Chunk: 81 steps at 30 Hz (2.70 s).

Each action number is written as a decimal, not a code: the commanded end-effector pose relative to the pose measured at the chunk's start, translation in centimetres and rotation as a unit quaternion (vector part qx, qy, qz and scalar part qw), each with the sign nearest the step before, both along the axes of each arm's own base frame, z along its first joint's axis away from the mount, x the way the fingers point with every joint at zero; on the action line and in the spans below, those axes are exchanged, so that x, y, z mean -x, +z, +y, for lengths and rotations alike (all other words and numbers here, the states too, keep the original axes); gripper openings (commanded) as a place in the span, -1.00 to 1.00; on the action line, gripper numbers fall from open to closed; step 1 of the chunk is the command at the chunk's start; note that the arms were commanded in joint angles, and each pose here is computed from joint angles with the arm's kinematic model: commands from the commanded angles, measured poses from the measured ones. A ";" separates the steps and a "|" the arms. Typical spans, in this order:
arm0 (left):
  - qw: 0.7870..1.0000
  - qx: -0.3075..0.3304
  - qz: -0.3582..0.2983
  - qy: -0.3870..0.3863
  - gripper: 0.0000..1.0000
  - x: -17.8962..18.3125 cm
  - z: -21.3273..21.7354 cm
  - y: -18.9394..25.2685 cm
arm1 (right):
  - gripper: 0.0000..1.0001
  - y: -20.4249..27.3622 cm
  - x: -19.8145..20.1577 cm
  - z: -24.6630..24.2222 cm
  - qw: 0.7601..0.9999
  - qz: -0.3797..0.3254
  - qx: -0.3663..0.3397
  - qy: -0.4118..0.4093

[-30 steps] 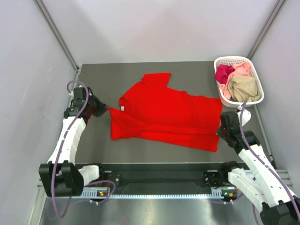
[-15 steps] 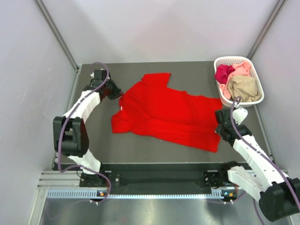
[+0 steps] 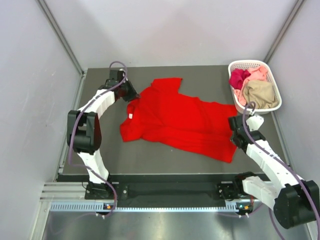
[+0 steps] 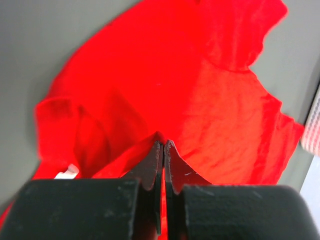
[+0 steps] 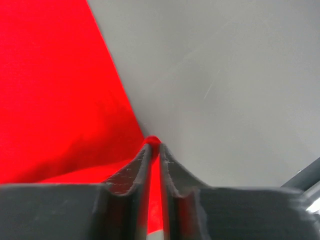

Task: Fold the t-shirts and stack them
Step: Fold the tshirt

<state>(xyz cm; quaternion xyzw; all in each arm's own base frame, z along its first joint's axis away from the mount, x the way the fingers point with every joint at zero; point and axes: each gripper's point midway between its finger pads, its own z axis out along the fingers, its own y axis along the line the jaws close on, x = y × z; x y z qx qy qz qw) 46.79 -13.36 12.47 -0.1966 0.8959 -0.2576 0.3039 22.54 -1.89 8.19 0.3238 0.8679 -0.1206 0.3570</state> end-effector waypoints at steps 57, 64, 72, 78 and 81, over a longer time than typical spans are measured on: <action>0.979 -0.131 0.142 0.070 -0.17 13.2 12.4 -4.6 | -0.24 5.2 -3.3 9.1 0.954 -0.067 -0.146 0.252; 0.979 -0.094 0.180 0.018 -0.14 15.1 10.5 -7.8 | -0.23 5.0 -3.5 9.2 0.954 -0.067 -0.147 0.253; 0.974 -0.101 0.202 0.028 -0.16 16.1 10.9 -9.4 | -0.24 4.9 -3.3 9.2 0.954 -0.068 -0.148 0.253; 0.972 -0.105 0.207 0.046 -0.25 15.5 11.3 -10.2 | -0.24 5.1 -3.2 9.3 0.953 -0.072 -0.151 0.253; 0.972 -0.106 0.201 0.052 -0.25 15.1 11.4 -10.1 | -0.24 5.3 -3.2 9.3 0.953 -0.074 -0.150 0.254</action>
